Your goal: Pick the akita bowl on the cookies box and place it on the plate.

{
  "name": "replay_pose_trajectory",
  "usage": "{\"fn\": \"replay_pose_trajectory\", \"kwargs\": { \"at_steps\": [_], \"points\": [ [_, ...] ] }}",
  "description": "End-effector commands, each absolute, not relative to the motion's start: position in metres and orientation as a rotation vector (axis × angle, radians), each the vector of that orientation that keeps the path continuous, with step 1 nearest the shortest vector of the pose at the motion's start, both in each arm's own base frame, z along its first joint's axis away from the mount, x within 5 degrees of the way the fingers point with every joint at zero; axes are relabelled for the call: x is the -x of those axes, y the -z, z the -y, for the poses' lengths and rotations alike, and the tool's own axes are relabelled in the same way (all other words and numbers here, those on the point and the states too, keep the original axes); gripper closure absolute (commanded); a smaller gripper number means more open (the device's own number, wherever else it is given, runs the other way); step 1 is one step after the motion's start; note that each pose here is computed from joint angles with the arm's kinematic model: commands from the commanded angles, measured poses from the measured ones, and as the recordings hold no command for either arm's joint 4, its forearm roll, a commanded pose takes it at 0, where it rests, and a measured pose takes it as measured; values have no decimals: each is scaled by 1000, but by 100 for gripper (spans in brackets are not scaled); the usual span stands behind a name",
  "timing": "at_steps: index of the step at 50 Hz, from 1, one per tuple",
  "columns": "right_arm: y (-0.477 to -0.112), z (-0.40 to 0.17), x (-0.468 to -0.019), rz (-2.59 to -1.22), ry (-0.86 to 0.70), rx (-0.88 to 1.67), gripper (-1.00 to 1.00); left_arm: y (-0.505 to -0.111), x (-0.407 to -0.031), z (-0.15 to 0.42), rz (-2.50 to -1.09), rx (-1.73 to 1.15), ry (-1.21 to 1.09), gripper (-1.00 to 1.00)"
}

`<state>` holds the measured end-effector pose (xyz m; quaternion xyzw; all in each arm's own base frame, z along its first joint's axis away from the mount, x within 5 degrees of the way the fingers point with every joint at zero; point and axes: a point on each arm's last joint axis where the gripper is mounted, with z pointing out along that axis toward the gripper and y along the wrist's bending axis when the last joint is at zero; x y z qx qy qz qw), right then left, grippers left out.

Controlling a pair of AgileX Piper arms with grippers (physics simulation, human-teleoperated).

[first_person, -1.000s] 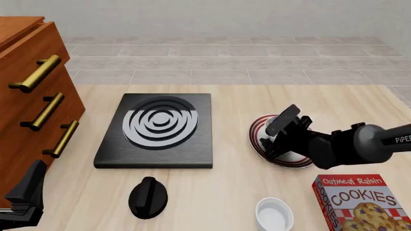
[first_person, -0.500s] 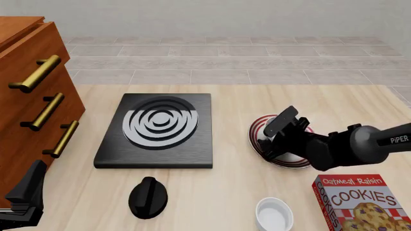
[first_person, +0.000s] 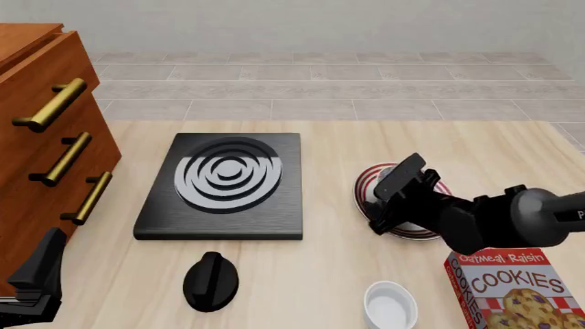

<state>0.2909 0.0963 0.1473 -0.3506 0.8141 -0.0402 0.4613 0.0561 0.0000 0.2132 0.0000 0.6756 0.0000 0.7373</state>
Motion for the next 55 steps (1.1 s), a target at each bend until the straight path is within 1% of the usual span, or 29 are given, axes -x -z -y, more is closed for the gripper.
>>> {"fn": "replay_pose_trajectory", "kwargs": {
  "at_steps": [1, 6, 24, 32, 36, 46, 55],
  "points": [
    [-159, -102, -274, -1964, 65, 861, -100, -213, -56, 0, -1484, 0, 0, -100],
    [-173, -101, -266, -1927, 68, 857, -100, -213, -56, 0, -1484, 0, 0, -100],
    [-188, -107, -244, -1887, 16, 854, -100, -213, -56, 0, -1484, 0, 0, -100],
    [-199, -109, -226, -1849, -17, 862, -100, -213, -56, 0, -1484, 0, 0, -100],
    [-207, -110, -212, -1805, -40, 866, -100, -213, -56, 0, -1484, 0, 0, -100],
    [-212, -105, -201, -1777, -42, 862, -100, -213, -56, 0, -1484, 0, 0, -100],
    [-213, -105, -184, -1749, -99, 839, -100, -213, -56, 0, -1484, 0, 0, -100]
  ]
}}
